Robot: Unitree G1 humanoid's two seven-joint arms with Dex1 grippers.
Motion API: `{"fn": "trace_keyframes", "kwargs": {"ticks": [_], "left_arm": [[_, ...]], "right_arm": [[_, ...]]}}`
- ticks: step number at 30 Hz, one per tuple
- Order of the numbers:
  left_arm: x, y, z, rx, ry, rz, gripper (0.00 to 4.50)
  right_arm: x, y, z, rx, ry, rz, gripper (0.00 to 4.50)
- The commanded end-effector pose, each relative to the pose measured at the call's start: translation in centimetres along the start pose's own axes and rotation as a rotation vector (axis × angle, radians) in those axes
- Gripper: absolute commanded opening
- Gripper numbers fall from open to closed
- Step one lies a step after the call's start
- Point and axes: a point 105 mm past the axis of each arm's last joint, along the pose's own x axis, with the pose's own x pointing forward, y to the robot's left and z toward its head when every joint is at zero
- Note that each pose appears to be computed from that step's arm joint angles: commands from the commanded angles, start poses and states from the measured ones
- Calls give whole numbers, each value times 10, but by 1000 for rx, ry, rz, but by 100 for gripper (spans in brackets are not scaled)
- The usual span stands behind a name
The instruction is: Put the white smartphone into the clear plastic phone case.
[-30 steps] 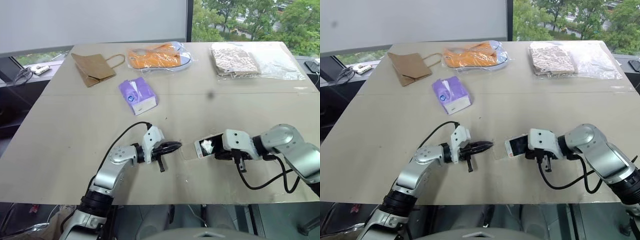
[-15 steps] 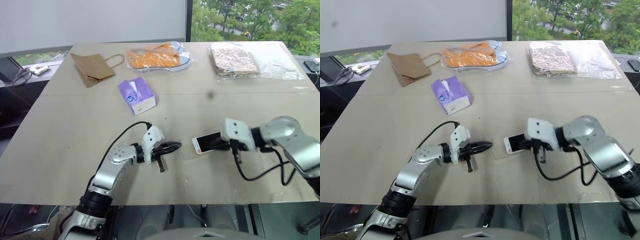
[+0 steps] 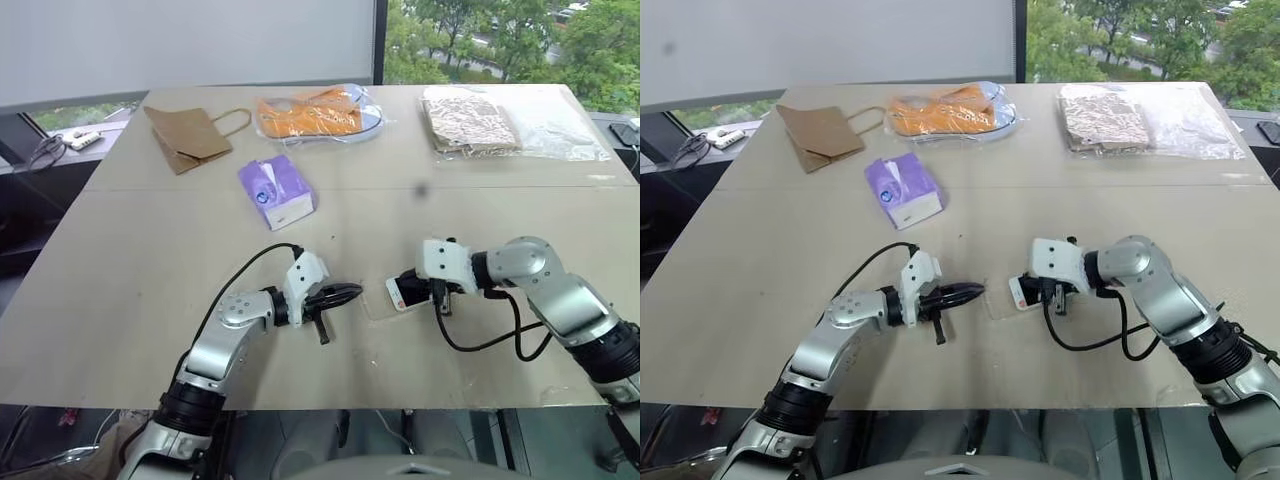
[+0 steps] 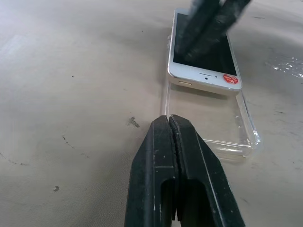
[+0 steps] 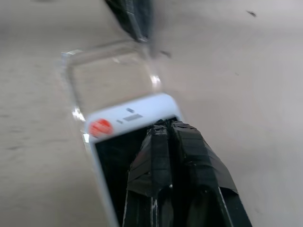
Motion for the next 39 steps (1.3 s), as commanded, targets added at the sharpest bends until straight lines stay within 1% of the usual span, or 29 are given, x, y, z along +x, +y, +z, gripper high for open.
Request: {"fn": "trace_keyframes", "kwargs": {"ticks": [1,7,12,18,22,24,26,28,33,37,39], "left_arm": [[-1,-4,-4,-6,17,1,0],[-3,-1,-22,-12,35,4,0],[-2,-1,-28,-13,32,0,0],[3,2,-38,-22,25,5,0],[8,4,-33,-31,-20,12,0],[11,0,-24,-95,-86,-20,0],[13,-2,-23,-144,-122,-44,0],[13,-4,-27,-173,-118,-75,0],[14,2,-26,-185,-114,-135,0],[19,6,-15,-205,-125,-183,0],[23,4,13,-168,-127,-220,0]], "right_arm": [[9,13,-15,0,60,23,3],[17,23,-29,12,103,34,3],[24,36,-45,64,134,72,3],[26,35,-60,106,165,61,3],[25,32,-58,144,142,49,3],[23,30,-56,152,132,40,3],[23,31,-58,145,139,38,3],[22,30,-56,143,137,39,3],[24,27,-50,141,119,28,3],[24,27,-49,143,117,26,3],[22,30,-49,147,118,38,3]]}}
